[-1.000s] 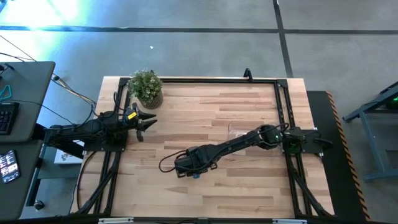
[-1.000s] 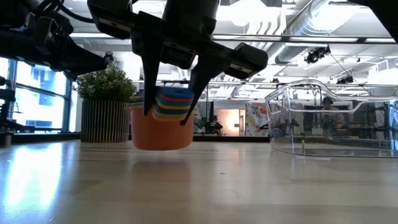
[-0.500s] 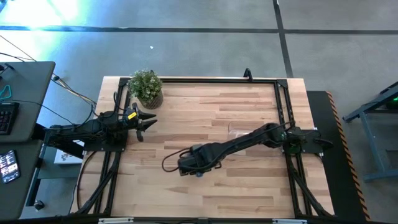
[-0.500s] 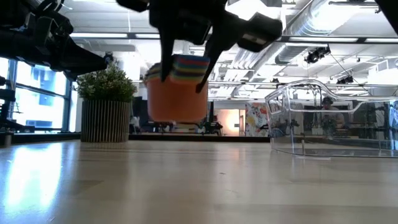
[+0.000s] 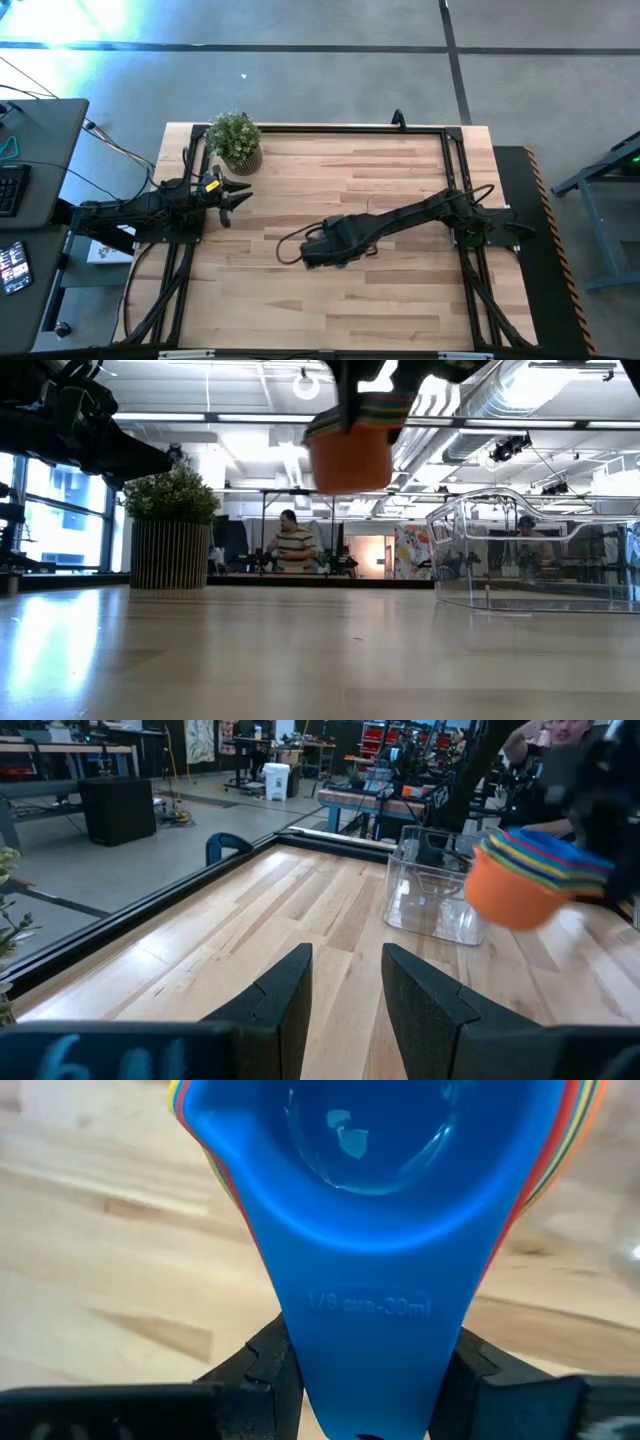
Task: Nest measuring cups in basket
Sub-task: Put the nested measuring cups into the transparent bin
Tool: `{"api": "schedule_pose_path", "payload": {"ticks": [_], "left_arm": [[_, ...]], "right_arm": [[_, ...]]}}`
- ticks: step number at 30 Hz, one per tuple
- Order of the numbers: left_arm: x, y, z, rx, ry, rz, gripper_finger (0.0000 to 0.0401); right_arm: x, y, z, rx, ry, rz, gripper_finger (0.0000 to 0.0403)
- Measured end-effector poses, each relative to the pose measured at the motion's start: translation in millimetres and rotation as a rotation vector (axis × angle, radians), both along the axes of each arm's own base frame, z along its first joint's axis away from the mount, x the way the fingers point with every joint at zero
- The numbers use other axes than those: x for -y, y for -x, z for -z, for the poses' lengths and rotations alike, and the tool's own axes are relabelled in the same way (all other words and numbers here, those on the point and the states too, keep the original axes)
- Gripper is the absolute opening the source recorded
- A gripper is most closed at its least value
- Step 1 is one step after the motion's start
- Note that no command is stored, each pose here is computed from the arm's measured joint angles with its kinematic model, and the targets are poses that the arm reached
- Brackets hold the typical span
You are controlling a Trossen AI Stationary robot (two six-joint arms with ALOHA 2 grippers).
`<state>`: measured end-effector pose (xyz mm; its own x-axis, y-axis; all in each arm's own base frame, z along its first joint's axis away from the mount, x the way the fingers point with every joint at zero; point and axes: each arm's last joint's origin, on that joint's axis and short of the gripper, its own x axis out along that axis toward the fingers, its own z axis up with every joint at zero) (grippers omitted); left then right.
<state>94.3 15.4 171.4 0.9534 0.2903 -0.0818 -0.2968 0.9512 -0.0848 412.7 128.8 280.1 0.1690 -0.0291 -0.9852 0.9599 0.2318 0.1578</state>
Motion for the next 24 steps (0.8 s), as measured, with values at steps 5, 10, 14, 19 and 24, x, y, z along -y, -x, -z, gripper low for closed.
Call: {"api": "schedule_pose_path", "payload": {"ticks": [5, 10, 14, 19, 24], "left_arm": [[0, 0, 0, 0.0, 0.0, 0.0, 0.0113], [0, 0, 0, 0.0, 0.0, 0.0, 0.0113], [0, 0, 0, 0.0, 0.0, 0.0, 0.0113], [0, 0, 0, 0.0, 0.0, 0.0, 0.0113], [0, 0, 0, 0.0, 0.0, 0.0, 0.0113]], "right_arm": [[16, 20, -26, -0.038, 0.047, -0.011, 0.013], [33, 39, -51, -0.026, 0.078, -0.05, 0.013], [48, 63, -65, -0.028, 0.104, -0.079, 0.013], [60, 95, -69, -0.047, 0.116, -0.082, 0.013], [65, 133, -65, -0.055, 0.108, -0.083, 0.013]]}}
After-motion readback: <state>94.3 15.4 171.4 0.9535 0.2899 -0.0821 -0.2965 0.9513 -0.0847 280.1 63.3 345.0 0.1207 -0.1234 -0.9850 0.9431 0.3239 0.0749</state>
